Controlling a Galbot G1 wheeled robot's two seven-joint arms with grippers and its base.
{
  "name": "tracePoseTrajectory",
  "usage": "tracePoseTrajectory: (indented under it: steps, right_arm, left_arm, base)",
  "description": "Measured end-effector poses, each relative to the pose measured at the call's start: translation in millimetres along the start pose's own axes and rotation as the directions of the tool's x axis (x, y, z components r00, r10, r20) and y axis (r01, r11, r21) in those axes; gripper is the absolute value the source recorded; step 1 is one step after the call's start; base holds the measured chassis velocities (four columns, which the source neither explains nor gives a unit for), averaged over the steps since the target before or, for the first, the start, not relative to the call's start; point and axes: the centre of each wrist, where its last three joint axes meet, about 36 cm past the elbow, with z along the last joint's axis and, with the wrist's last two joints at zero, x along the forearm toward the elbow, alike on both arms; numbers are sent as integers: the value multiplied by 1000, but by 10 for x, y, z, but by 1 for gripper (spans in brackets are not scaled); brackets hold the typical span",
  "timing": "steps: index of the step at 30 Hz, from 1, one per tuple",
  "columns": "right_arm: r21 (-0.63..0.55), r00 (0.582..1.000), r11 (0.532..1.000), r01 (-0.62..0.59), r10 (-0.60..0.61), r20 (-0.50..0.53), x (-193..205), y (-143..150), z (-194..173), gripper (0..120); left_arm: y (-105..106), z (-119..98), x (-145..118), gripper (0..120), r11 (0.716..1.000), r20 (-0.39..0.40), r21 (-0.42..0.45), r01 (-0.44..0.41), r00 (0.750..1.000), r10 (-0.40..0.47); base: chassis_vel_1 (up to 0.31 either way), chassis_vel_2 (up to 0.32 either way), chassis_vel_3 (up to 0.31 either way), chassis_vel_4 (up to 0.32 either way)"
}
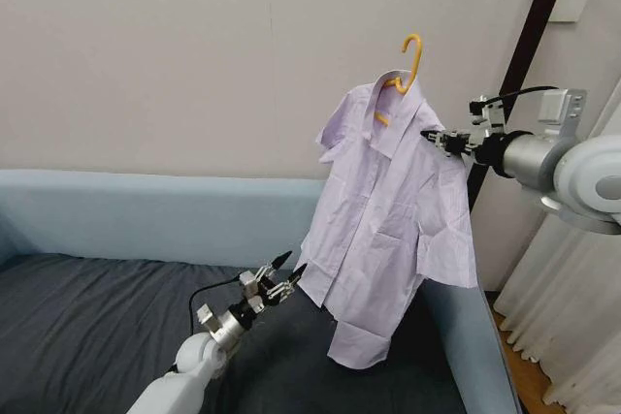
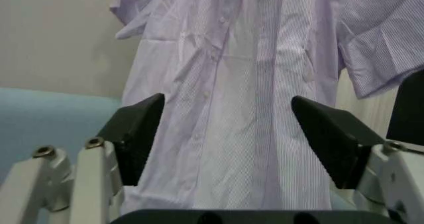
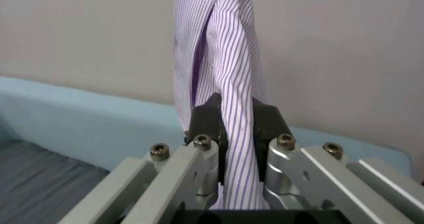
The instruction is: Pick up the clothes from the sofa and hang them on the clothes hanger.
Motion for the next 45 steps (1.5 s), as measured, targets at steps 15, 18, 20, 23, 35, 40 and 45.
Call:
tracePoseTrajectory:
  steps: [15,18,20,23,35,40,45]
  right_arm:
    - [37,993,997,-69,65,97,-247,181,-1004,7]
    - [39,989,995,-95,90,116,-182,150,-1214,7]
    - [51,981,988,-146,138,135,-122,137,-1384,7]
    - [64,969,975,-212,201,141,-91,129,-1455,7]
    - [40,923,930,-366,356,147,171,118,-1777,7]
    - [37,912,923,-384,372,170,369,261,-1822,7]
    - [28,878,890,-456,444,182,524,334,-1702,7]
  left_arm:
    - [89,-161,422,100,998,-5,-50,42,999,-42]
    - [96,-176,419,100,998,-4,-54,41,999,-41]
    - [73,-199,377,100,998,5,-56,30,1000,-30]
    - [46,-213,352,100,998,12,-56,24,1000,-23]
    - [10,-292,281,100,998,35,-69,15,999,-13]
    - [-9,-302,297,100,997,30,-73,10,1000,-8]
    - [-5,-358,286,100,996,34,-87,1,999,2]
  base:
    - [0,0,0,0]
    - [0,0,0,0]
    - [0,0,0,0]
    - [0,0,0,0]
    - [0,0,0,0]
    - [0,0,0,0]
    - [0,0,0,0]
